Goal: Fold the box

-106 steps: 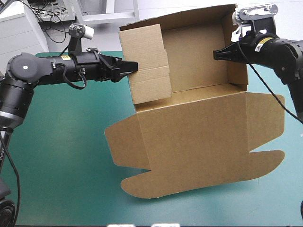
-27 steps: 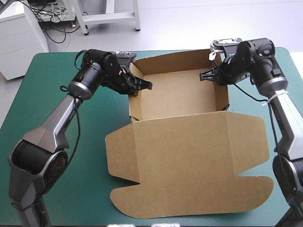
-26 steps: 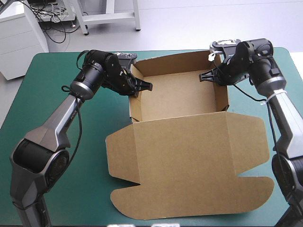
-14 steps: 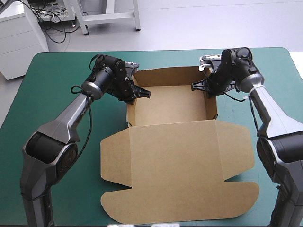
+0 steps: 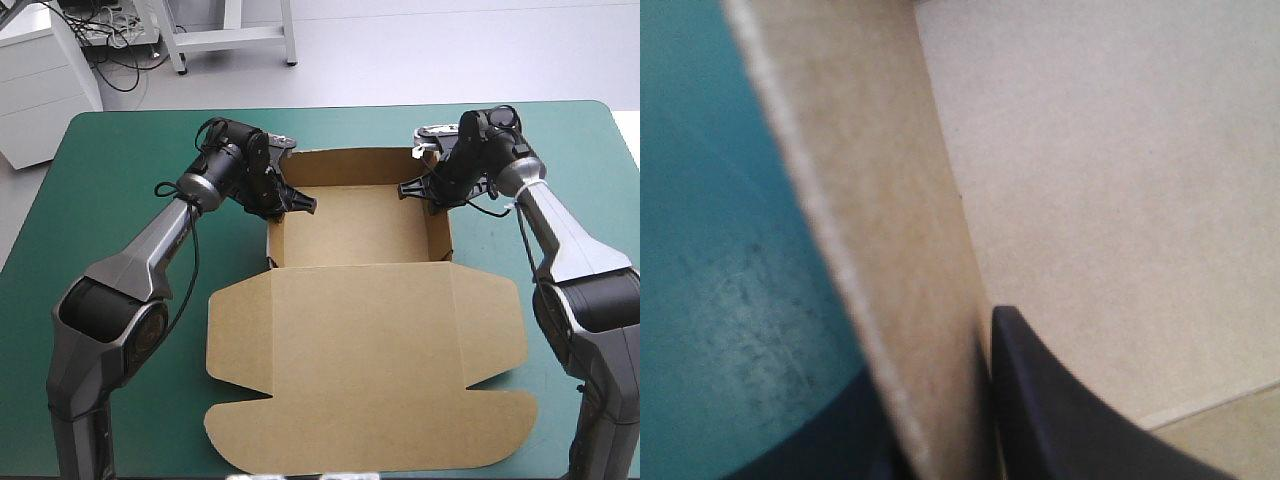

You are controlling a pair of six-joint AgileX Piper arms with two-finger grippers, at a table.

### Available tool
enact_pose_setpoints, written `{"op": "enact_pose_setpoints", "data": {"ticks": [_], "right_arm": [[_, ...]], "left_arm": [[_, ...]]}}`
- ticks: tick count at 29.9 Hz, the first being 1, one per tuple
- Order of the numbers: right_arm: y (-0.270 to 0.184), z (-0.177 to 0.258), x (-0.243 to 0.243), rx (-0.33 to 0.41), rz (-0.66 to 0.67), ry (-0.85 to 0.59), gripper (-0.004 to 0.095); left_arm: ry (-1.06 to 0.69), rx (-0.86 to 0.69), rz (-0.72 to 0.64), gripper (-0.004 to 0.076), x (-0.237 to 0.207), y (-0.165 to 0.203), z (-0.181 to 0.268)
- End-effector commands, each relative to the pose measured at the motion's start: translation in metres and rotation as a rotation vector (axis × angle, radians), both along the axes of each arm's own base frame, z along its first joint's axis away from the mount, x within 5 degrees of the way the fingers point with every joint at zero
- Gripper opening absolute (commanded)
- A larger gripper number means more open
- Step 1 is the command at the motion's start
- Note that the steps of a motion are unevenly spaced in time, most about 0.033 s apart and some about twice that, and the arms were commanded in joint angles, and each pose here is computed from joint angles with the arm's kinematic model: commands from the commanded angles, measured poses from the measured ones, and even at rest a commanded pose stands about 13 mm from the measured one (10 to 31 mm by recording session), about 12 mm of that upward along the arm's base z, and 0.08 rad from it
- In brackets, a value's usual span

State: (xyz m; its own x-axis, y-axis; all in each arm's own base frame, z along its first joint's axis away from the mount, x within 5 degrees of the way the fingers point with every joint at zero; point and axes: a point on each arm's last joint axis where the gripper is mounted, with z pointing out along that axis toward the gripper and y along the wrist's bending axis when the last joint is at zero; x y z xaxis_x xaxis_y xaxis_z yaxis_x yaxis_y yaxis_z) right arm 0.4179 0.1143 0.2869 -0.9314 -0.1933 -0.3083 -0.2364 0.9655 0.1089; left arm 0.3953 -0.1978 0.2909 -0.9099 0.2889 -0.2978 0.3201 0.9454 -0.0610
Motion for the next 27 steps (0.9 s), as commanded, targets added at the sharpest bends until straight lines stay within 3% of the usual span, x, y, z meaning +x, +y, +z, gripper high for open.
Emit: {"op": "enact_pose_setpoints", "data": {"ticks": [1, 5, 8, 20, 27], "right_arm": [[0.002, 0.028, -0.012, 0.016, 0.048, -0.038, 0.0225], [0.002, 0.028, -0.012, 0.023, 0.038, -0.036, 0.0618], [0.002, 0.028, -0.012, 0.026, 0.026, -0.033, 0.0795], [0.004, 0.033, -0.013, 0.061, -0.004, -0.033, 0.0815], [0.001, 0.06, -0.026, 0.087, -0.002, -0.093, 0.0815]], "left_arm": [[-0.112, -0.053, -0.027, 0.0264, -0.009, -0.001, 0.036], [-0.122, -0.008, -0.028, 0.0467, -0.008, 0.002, 0.036], [-0.115, 0.044, -0.026, 0.0507, -0.008, 0.007, 0.035], [-0.123, 0.058, -0.007, 0.0506, -0.011, 0.011, 0.044], [-0.288, -0.012, -0.001, 0.0505, -0.025, 0.018, 0.102]]}}
